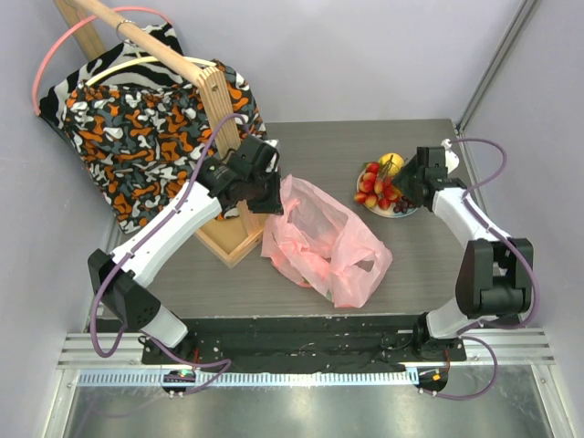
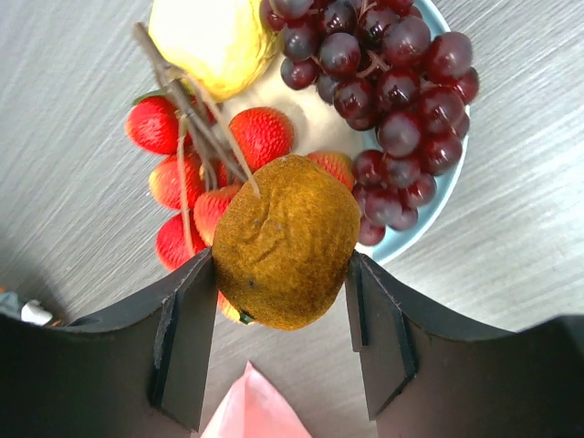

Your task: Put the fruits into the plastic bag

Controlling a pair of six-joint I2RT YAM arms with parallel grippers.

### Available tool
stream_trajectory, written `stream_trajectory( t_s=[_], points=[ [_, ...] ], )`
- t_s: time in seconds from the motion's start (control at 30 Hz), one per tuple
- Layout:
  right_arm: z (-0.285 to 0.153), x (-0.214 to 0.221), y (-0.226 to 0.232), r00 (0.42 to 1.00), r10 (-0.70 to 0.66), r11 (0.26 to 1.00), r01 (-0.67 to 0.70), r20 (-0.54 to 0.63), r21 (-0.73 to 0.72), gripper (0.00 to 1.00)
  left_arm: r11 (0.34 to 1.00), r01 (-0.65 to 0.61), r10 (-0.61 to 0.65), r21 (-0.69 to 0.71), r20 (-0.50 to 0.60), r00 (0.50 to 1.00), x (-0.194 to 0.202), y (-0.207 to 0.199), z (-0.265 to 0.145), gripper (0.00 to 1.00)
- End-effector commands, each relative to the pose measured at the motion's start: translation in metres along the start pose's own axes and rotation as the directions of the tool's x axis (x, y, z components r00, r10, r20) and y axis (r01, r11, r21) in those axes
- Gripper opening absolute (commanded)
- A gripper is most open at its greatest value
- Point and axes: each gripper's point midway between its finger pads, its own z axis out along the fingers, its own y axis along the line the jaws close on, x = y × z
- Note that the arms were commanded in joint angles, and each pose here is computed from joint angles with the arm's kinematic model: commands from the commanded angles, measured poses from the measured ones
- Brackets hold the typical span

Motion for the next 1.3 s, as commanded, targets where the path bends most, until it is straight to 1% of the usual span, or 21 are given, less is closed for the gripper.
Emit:
stream_trajectory(
  t_s=[0.0, 0.2, 0.4, 0.5, 0.63, 0.7, 0.73, 0.77, 0.83, 0.87, 0.93, 0.97, 1.03, 1.13, 1.23, 1.27],
  points=[
    [-0.026, -0.013, 0.005, 0.998, 0.0, 0.999, 0.003, 0.058, -0.045, 0.43, 0.998, 0.031, -0.034, 0.055, 0.041, 0.999, -0.008, -0.006, -0.014, 0.0],
    [-0.04, -0.008, -0.004, 0.998, -0.002, 0.999, 0.004, 0.06, -0.039, 0.43, 0.998, 0.015, -0.018, 0.062, 0.04, 0.999, -0.008, -0.007, -0.014, 0.0],
    [-0.065, -0.015, -0.021, 0.992, -0.013, 1.0, 0.012, 0.123, 0.007, 0.43, 0.997, 0.007, -0.01, 0.074, 0.041, 0.999, -0.008, -0.01, -0.015, 0.0],
    [-0.079, -0.021, -0.021, 0.989, -0.017, 1.0, 0.017, 0.149, 0.0, 0.43, 0.997, 0.005, -0.008, 0.078, 0.043, 0.999, -0.009, -0.01, -0.016, 0.0],
    [-0.101, -0.029, -0.014, 0.984, -0.011, 0.999, 0.019, 0.179, -0.046, 0.42, 0.997, -0.006, 0.003, 0.079, 0.044, 0.999, -0.009, -0.01, -0.017, 0.0],
    [-0.116, -0.038, -0.004, 0.979, -0.017, 0.995, 0.037, 0.203, -0.097, 0.4, 0.997, -0.009, 0.006, 0.082, 0.039, 0.999, -0.008, -0.011, -0.016, 0.0],
    [-0.121, -0.037, 0.004, 0.981, -0.026, 0.989, 0.053, 0.191, -0.135, 0.37, 0.996, -0.009, 0.006, 0.083, 0.037, 0.999, -0.008, -0.011, -0.015, 0.0],
    [-0.126, -0.039, 0.011, 0.98, -0.031, 0.983, 0.066, 0.195, -0.172, 0.37, 0.996, -0.011, 0.008, 0.084, 0.035, 0.999, -0.007, -0.011, -0.015, 0.0],
    [-0.137, -0.045, 0.029, 0.978, -0.067, 0.964, 0.113, 0.196, -0.239, 0.36, 0.996, -0.01, 0.008, 0.083, 0.031, 0.999, -0.007, -0.011, -0.012, 0.0],
    [-0.139, -0.04, 0.035, 0.982, -0.085, 0.955, 0.128, 0.167, -0.266, 0.34, 0.996, -0.01, 0.008, 0.085, 0.032, 0.999, -0.007, -0.011, -0.012, 0.0],
    [-0.146, -0.04, 0.051, 0.983, -0.12, 0.932, 0.161, 0.142, -0.324, 0.33, 0.996, -0.011, 0.008, 0.094, 0.03, 1.0, -0.007, -0.013, -0.011, 0.0],
    [-0.15, -0.036, 0.059, 0.982, -0.14, 0.915, 0.176, 0.123, -0.363, 0.31, 0.995, -0.01, 0.007, 0.095, 0.029, 1.0, -0.007, -0.013, -0.011, 0.0],
    [-0.161, -0.038, 0.076, 0.979, -0.163, 0.884, 0.201, 0.126, -0.423, 0.3, 0.996, -0.011, 0.008, 0.094, 0.03, 1.0, -0.007, -0.013, -0.011, 0.0],
    [-0.182, -0.031, 0.108, 0.971, -0.208, 0.805, 0.237, 0.114, -0.544, 0.3, 0.995, -0.009, 0.007, 0.096, 0.025, 1.0, -0.006, -0.013, -0.009, 0.0],
    [-0.202, -0.024, 0.133, 0.961, -0.25, 0.726, 0.267, 0.118, -0.634, 0.3, 0.995, 0.006, -0.008, 0.102, 0.015, 1.0, -0.005, -0.014, -0.006, 0.0],
    [-0.208, -0.013, 0.142, 0.947, -0.296, 0.689, 0.302, 0.125, -0.659, 0.3, 0.994, 0.012, -0.014, 0.108, 0.019, 1.0, -0.006, -0.015, -0.005, 0.0]
  ],
)
